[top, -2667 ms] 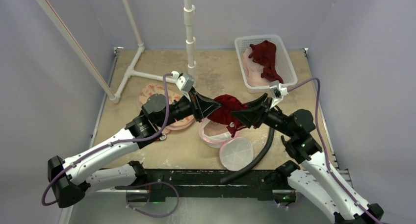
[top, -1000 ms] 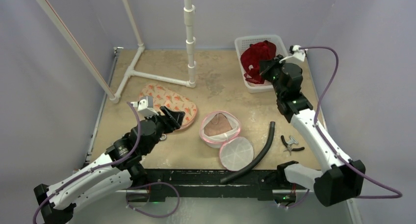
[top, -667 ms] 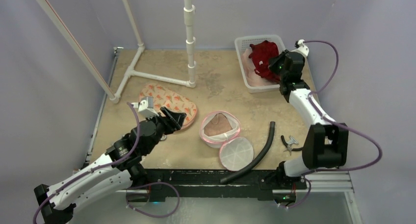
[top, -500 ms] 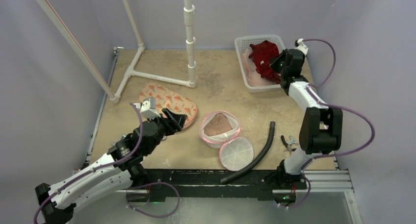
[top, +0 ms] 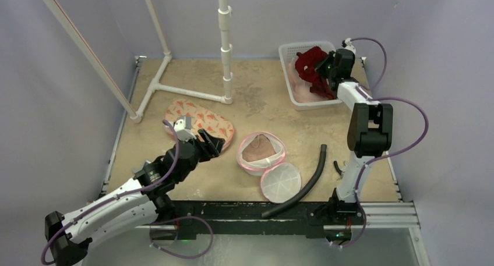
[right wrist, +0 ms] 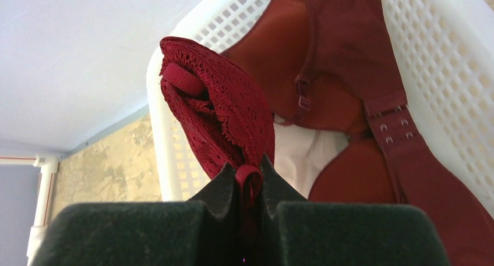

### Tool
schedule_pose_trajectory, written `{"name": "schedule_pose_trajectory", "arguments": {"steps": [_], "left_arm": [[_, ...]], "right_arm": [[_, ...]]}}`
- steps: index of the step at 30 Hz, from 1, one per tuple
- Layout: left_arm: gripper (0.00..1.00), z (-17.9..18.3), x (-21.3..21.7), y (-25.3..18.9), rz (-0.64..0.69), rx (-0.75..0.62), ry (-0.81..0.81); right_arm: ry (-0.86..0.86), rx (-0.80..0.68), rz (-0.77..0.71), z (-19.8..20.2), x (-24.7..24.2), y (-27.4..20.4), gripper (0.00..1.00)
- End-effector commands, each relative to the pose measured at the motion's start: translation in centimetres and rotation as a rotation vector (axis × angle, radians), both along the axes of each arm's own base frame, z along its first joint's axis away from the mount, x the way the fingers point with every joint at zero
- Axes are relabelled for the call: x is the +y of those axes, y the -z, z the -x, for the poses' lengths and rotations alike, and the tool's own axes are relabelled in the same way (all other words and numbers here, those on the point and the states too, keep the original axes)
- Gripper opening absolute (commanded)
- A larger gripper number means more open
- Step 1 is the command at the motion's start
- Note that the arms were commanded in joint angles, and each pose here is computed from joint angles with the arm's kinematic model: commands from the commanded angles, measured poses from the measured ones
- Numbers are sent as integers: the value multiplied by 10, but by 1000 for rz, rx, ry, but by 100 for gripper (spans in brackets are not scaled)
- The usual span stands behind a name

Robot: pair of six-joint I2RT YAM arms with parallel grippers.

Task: Unzip the laundry bag and remove the bra
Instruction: Place the bra in the bin.

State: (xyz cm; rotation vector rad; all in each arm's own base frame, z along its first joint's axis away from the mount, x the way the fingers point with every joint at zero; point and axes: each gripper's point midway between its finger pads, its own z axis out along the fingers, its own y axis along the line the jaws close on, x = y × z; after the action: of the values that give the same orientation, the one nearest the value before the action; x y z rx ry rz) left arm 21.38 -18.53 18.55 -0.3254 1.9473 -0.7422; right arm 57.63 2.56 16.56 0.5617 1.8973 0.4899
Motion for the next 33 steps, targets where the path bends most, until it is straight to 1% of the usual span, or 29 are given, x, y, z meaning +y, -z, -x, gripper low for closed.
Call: {"name": "schedule_pose_trajectory", "arguments": {"steps": [1,4,5,7,11,13,15,20,24,27,31,33], "left_arm": [[59,-4,-2,-10,-6,-26,5],[59,-4,-1,-7,-15,-19,1],[59,-4,-2,-7,-16,-18,3],[59,-4,-3,-5,-21,-14,3],[59,-5,-3,0,-34,-5,3],[59,-6,-4,1,-35,-4,3],[59,-6,-5,2,-35,-1,5],[59,-6,-9,4,-32,4,16],[59,-5,-11,6,-31,13,26],[59,-5,-12,8,-29,19,29],[59,-3,-14,10,-24,26,37],[59,-3,-14,10,-23,26,39]], "right_arm": [[-28,-71,12,-29,0,-26,0],[-17,-50,17,-40,-3,-16,0],[-16,-37,20,-42,-3,-11,3],[-8,-36,32,-48,-6,-11,13],[2,-22,59,-58,-12,-9,39],[2,-21,68,-61,-13,-10,46],[4,-23,75,-63,-14,-13,50],[29,0,107,-64,-22,-13,55],[49,14,152,-63,-30,-14,64],[57,14,176,-60,-35,-18,68],[83,10,188,-53,-44,-24,70],[108,-23,189,-45,-47,-36,70]]}}
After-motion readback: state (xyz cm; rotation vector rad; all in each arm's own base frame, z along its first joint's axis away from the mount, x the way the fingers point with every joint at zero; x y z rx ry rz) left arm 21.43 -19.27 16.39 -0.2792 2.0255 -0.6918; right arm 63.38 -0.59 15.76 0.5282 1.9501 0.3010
